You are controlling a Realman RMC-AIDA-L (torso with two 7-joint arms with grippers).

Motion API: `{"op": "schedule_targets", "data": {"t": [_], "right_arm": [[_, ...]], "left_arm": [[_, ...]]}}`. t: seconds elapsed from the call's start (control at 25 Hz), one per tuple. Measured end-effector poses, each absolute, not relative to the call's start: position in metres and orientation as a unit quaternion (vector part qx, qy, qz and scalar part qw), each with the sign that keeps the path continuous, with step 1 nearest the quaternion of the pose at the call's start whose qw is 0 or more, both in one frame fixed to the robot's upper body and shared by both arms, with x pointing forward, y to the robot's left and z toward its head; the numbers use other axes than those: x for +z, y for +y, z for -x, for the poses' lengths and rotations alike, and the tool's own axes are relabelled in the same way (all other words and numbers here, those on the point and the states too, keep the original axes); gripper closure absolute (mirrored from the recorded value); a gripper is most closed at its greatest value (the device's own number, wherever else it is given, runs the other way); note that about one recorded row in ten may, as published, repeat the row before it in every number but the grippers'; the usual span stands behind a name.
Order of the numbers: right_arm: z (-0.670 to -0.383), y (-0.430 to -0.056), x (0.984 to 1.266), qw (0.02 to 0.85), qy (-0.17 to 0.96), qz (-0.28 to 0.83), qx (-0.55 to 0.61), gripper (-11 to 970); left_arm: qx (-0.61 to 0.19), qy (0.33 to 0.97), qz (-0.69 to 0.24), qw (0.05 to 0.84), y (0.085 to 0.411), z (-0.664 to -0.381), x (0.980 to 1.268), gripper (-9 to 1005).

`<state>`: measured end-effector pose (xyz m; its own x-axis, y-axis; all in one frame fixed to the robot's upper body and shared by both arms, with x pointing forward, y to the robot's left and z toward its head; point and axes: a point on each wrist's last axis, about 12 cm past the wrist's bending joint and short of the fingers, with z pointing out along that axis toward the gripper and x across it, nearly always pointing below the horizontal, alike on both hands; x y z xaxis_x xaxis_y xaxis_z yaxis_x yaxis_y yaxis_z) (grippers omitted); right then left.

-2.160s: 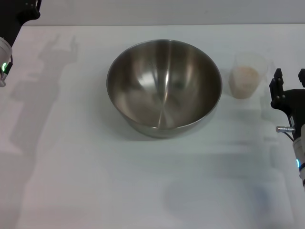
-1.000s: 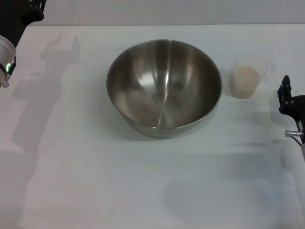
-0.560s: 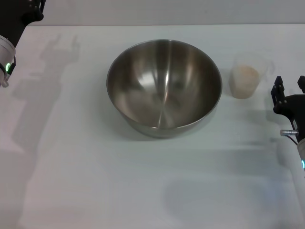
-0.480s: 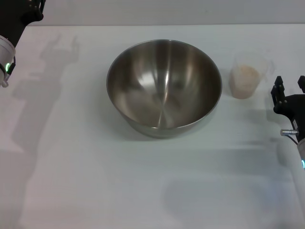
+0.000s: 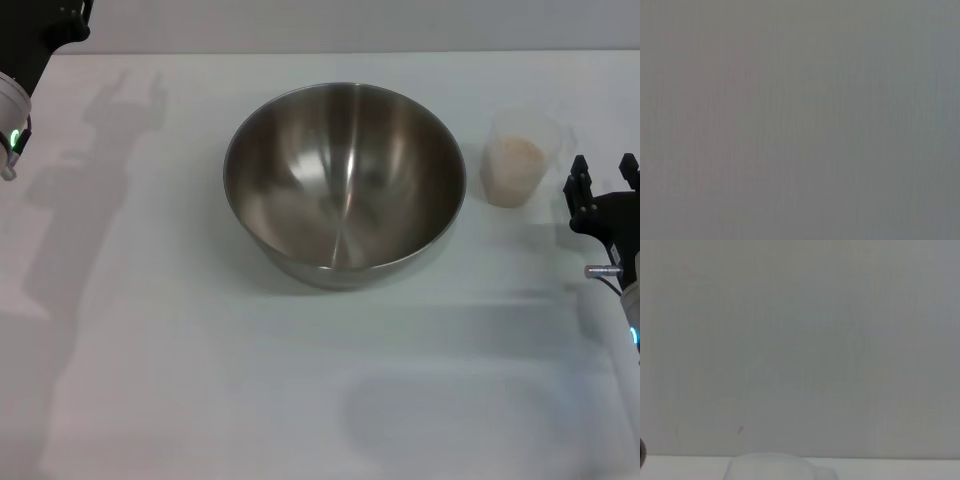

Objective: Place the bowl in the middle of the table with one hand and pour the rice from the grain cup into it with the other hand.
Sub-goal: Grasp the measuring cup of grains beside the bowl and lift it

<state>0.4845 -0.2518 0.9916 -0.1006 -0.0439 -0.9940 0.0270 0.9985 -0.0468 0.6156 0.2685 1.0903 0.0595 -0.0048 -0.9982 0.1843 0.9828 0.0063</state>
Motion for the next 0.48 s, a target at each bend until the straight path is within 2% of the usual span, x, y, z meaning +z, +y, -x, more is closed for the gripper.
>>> {"op": "schedule_targets", "data": {"t": [0.48], "right_arm": [[-0.4896,-0.2511,0.9926,0.669,0.743,0.011,-0.025,431]], "left_arm": [[-0.063,0.678,-0.057,0.730,0.2714,-0.6167,1.0932,545]]}}
